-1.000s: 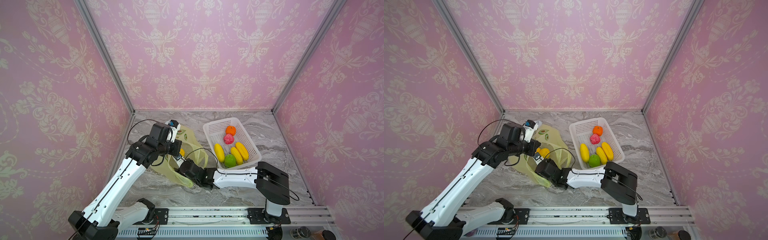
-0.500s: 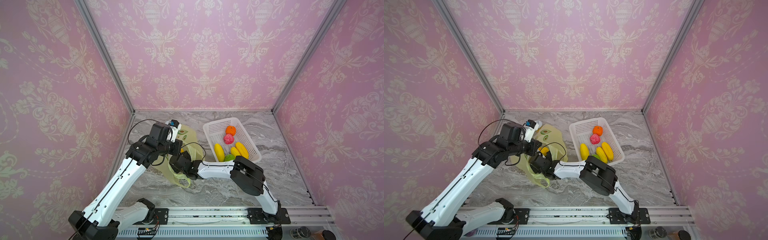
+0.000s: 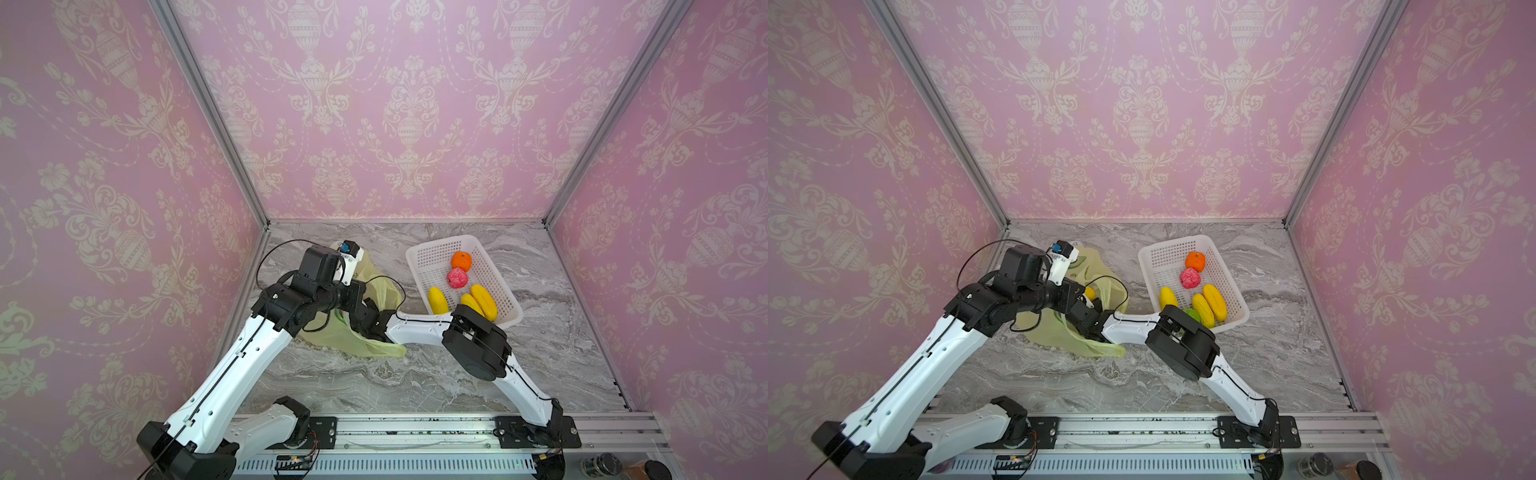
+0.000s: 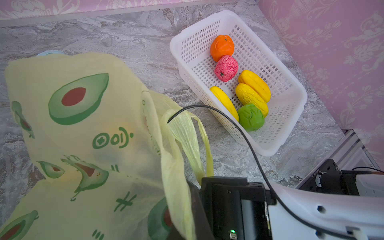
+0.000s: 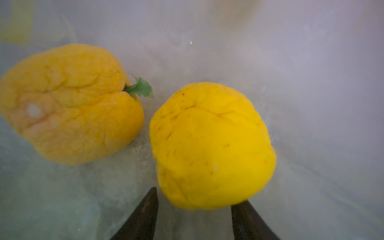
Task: Untie the knot of the plastic bag and take out the fruit
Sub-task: 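Grasp the round yellow fruit inside the bag with the right gripper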
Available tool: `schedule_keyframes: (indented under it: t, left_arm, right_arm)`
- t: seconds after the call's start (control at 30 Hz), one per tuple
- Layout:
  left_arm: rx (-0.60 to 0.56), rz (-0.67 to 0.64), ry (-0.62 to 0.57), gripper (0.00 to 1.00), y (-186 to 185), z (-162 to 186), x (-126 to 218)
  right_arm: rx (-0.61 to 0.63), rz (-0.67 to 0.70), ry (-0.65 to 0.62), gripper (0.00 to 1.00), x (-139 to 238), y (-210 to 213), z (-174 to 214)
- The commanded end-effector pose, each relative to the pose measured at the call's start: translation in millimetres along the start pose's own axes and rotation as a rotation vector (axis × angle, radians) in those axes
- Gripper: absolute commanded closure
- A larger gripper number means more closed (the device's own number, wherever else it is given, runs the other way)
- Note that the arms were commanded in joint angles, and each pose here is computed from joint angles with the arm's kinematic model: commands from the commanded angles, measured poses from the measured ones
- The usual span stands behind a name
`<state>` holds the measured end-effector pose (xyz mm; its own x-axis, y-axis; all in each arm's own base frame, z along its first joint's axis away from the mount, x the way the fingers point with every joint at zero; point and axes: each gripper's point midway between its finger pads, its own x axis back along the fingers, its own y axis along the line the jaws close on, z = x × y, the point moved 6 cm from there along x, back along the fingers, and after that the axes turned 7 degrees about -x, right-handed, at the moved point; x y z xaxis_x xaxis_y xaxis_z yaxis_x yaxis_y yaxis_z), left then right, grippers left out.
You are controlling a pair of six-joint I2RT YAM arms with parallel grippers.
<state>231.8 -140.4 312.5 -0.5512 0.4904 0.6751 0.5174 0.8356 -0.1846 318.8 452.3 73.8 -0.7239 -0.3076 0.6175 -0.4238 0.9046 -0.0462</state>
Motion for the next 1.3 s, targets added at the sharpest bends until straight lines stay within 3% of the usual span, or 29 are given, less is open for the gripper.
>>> schedule_keyframes:
  t: [0.0,0.47,0.77,1.03,1.27]
  left_arm:
    - [0.006,-0.03,-0.002,1.0,4,2,3]
    - [0.011,-0.145,0.03,1.0,18,5,0]
    - [0.01,-0.16,0.034,1.0,20,5,-1]
    - [0.002,-0.12,-0.013,1.0,13,0,9]
    - [0.001,-0.025,-0.007,1.0,3,-3,6]
  right_arm:
    - [-0.023,-0.037,-0.042,0.51,22,-4,-12]
    - [-0.092,-0.2,-0.25,0.71,136,-29,-18]
    - [-0.083,-0.339,-0.364,0.7,196,-35,-19]
    - [-0.037,-0.301,-0.275,0.64,165,-12,7]
    - [0.045,-0.358,-0.262,0.55,179,51,27]
